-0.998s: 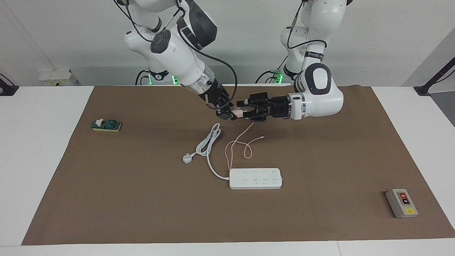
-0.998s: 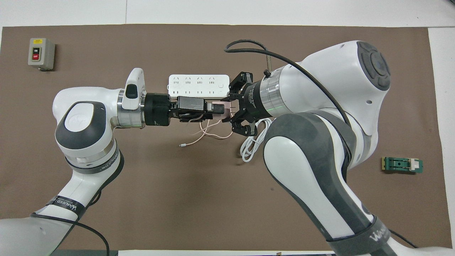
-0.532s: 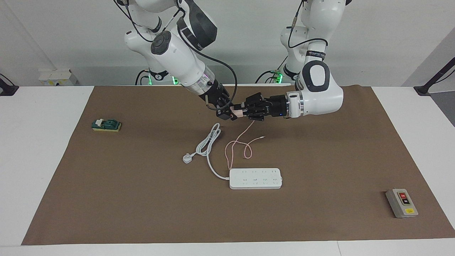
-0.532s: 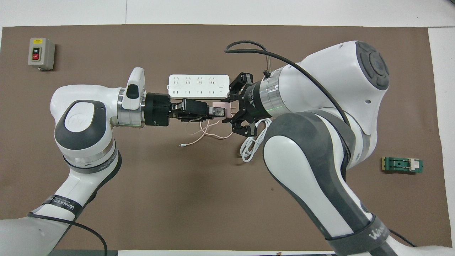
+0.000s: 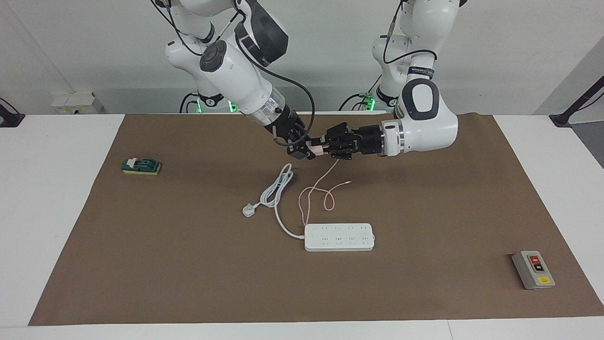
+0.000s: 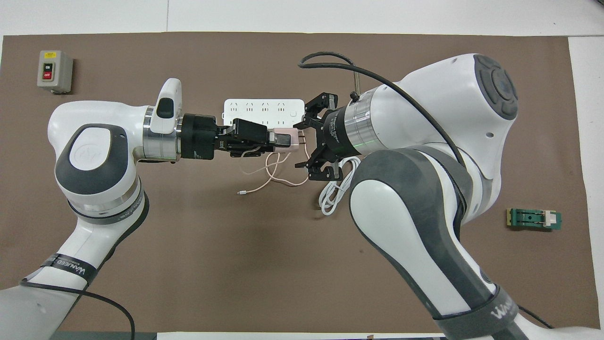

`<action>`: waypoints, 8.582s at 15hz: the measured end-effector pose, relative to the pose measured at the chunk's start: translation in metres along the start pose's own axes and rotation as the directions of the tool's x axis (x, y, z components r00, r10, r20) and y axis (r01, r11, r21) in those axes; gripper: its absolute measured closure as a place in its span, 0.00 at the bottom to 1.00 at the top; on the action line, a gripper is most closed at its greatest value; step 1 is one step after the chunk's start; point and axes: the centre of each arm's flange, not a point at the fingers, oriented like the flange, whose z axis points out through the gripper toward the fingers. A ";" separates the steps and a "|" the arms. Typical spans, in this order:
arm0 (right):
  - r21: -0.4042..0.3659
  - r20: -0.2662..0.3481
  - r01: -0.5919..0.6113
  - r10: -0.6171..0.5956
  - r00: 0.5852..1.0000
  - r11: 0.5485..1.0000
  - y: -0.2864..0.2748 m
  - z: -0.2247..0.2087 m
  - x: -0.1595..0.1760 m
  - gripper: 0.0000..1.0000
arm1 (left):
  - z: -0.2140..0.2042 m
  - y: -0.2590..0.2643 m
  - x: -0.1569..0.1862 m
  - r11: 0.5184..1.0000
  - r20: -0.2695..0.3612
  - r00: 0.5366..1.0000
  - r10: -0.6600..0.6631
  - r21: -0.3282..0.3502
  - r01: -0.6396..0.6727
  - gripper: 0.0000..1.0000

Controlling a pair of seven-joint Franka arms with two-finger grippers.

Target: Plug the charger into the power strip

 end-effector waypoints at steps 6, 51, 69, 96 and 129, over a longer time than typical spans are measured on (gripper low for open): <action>0.036 -0.006 -0.053 0.053 0.999 0.998 -0.019 -0.023 0.036 0.00 | -0.026 0.063 0.008 0.985 -0.049 0.998 0.029 0.170 -0.020 0.68; -0.576 0.037 0.816 -0.996 0.084 0.047 0.020 -0.212 0.201 0.00 | -0.037 -0.056 0.055 -0.084 0.800 0.417 0.432 0.496 -0.864 0.68; -0.574 0.073 0.818 -0.992 0.099 0.039 0.038 -0.240 0.219 0.00 | 0.007 -0.082 0.087 -0.108 0.885 0.333 0.326 0.385 -0.916 0.68; -0.575 0.044 0.817 -0.995 0.095 0.053 0.035 -0.246 0.224 0.00 | 0.029 -0.096 0.092 -0.183 0.919 0.271 0.288 0.330 -0.926 0.68; -0.575 0.046 0.817 -0.995 0.088 0.045 0.035 -0.244 0.220 0.00 | 0.050 -0.098 0.082 -0.244 0.956 0.206 0.208 0.255 -0.936 0.68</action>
